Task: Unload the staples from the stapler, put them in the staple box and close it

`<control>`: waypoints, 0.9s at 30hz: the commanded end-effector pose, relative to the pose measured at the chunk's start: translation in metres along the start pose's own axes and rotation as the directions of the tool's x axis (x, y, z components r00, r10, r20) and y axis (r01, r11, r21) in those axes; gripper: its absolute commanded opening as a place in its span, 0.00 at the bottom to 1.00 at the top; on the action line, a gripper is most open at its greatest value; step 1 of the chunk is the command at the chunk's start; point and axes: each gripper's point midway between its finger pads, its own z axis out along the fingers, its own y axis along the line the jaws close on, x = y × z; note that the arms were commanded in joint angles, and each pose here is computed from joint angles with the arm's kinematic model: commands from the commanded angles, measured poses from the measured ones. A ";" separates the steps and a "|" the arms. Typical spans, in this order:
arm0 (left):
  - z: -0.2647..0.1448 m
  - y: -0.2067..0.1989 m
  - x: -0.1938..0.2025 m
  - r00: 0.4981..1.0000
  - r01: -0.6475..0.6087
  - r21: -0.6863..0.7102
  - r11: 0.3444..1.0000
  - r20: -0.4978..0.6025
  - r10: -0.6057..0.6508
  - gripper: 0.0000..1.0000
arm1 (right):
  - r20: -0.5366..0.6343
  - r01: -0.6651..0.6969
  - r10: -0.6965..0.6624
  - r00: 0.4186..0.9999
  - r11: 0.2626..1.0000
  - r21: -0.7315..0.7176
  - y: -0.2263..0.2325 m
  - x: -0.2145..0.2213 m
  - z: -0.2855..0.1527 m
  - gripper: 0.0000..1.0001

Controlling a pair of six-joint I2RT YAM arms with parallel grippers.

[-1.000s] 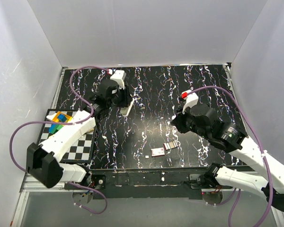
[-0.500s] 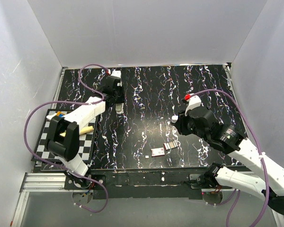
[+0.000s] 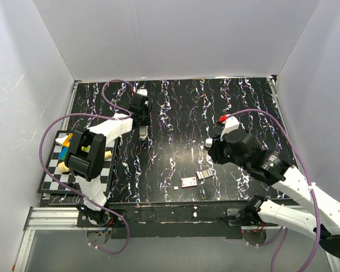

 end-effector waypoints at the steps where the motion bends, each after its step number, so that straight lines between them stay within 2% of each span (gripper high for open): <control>1: 0.001 0.002 -0.029 0.997 0.020 -0.022 1.000 0.077 -0.018 0.00 | 0.041 -0.022 0.023 0.999 0.999 -0.023 0.004 -0.008 0.000 0.35; 4: 0.008 0.004 -0.022 0.998 0.012 -0.031 0.999 0.056 -0.010 0.00 | 0.041 -0.020 0.022 0.999 0.999 -0.027 0.004 -0.008 0.000 0.35; 9: 0.016 0.004 -0.008 1.000 0.006 -0.032 0.999 0.013 -0.006 0.09 | 0.037 -0.021 0.022 0.999 0.999 -0.028 0.005 -0.008 0.000 0.35; 13: 0.019 0.006 0.003 1.000 0.004 -0.037 0.999 -0.012 -0.004 0.23 | 0.040 -0.019 0.020 0.999 0.999 -0.033 0.006 -0.009 -0.001 0.35; 18: 0.018 0.007 0.011 1.000 0.007 -0.033 0.999 -0.024 -0.008 0.54 | 0.041 -0.017 0.019 0.999 0.999 -0.038 0.007 -0.010 -0.003 0.35; 21: 0.016 0.007 0.012 1.000 0.004 -0.028 1.000 -0.020 -0.005 0.63 | 0.036 -0.023 0.025 0.999 0.999 -0.041 0.007 -0.008 -0.003 0.36; 27: 0.000 0.005 0.000 1.000 -0.003 0.000 1.000 0.012 0.003 0.68 | 0.036 -0.033 0.034 0.999 0.999 -0.044 0.006 -0.008 -0.007 0.37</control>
